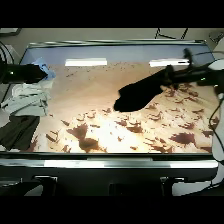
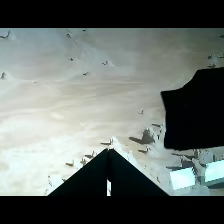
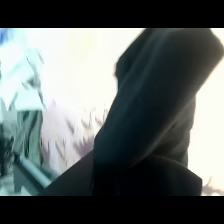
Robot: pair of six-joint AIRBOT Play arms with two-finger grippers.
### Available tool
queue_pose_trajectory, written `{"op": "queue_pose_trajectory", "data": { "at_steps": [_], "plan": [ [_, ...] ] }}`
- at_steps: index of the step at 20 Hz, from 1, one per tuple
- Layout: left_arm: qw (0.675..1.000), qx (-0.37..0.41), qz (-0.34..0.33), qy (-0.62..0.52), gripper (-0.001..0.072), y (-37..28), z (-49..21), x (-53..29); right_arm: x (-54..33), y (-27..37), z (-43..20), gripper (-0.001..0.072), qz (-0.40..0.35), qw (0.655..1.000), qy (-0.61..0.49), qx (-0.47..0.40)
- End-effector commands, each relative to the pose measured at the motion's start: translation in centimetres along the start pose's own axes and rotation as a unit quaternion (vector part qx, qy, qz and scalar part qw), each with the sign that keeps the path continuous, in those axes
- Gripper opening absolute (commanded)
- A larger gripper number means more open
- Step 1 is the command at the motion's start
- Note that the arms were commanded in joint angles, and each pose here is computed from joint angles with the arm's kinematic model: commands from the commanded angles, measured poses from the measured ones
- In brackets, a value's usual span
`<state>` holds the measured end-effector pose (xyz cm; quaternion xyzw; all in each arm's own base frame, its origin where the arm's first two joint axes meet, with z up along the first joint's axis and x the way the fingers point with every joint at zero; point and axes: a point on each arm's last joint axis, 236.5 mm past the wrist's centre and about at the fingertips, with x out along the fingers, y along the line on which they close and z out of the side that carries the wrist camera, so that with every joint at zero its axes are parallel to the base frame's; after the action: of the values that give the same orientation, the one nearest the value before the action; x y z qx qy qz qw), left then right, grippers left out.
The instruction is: Fold the clothes and pants, and hang the long-sleeved shirts on hangers.
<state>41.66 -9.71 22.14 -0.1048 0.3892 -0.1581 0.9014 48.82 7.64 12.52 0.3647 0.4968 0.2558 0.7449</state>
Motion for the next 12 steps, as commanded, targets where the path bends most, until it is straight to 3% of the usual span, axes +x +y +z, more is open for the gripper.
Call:
{"op": "queue_pose_trajectory", "data": {
  "at_steps": [1,5,12],
  "plan": [
    [1.0,-0.013,0.0,0.001,0.0026,0.1,0.0,0.1,-10.6,-3.4,6.7,0.0039,-0.047,0.989,-0.13,0.046],
    [1.0,-0.021,0.0,0.008,0.0026,0.1,-0.4,0.1,-21.7,-16.0,7.3,0.0038,-0.1,0.953,-0.222,0.179],
    [0.999,-0.051,0.001,0.008,0.0026,0.1,-0.3,0.1,-31.5,-33.2,-7.2,0.0038,-0.285,0.858,-0.172,0.391]
  ]
}}
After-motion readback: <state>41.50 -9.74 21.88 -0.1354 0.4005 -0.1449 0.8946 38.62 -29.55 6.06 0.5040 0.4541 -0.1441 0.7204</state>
